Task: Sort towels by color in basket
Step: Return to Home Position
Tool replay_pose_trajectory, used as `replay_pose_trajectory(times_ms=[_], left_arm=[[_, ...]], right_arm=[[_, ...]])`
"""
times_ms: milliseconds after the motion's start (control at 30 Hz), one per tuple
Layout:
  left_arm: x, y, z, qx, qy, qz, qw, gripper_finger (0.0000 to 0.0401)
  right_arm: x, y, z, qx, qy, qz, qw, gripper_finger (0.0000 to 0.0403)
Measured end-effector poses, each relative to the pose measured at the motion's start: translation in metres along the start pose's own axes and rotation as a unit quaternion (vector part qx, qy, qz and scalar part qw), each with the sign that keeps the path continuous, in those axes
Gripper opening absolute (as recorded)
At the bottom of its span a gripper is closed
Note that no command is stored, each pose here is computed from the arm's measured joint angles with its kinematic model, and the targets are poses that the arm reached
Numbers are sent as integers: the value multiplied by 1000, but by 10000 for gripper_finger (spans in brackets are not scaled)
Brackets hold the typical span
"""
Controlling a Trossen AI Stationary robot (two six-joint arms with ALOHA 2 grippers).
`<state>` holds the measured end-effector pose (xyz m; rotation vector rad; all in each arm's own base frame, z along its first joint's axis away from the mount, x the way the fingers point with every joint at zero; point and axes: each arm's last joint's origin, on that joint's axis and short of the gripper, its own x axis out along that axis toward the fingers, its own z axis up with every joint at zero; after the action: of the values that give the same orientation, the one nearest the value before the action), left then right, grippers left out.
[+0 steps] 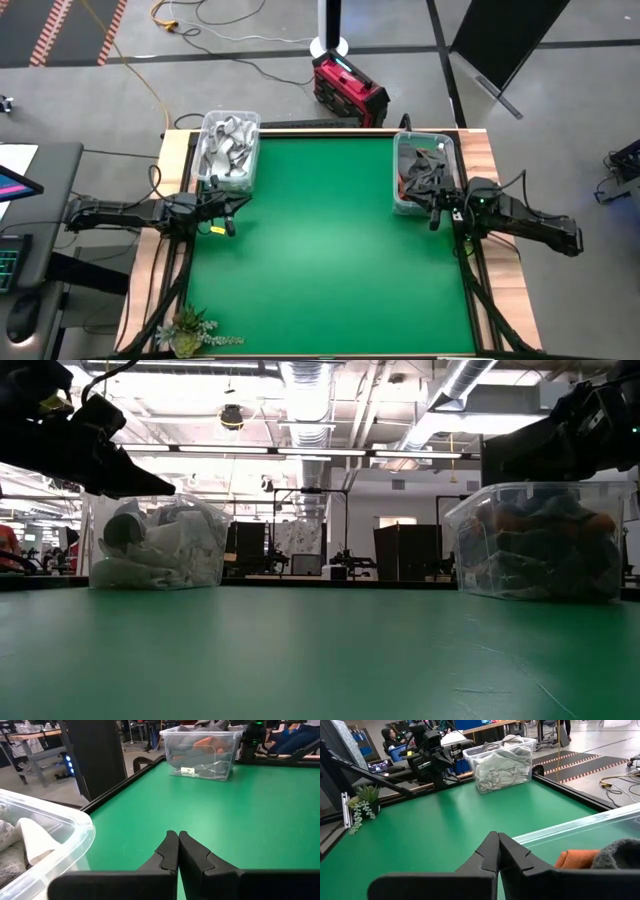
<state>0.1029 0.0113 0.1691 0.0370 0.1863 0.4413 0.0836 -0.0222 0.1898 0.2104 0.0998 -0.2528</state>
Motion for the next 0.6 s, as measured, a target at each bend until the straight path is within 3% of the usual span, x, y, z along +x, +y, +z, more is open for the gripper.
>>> replay_pose_trajectory(times_ms=[600], left_arm=[[0, 0, -1, -1, 1, 0, 1000, 0]], right_arm=[[0, 0, 0, -1, 0, 0, 1000, 32]])
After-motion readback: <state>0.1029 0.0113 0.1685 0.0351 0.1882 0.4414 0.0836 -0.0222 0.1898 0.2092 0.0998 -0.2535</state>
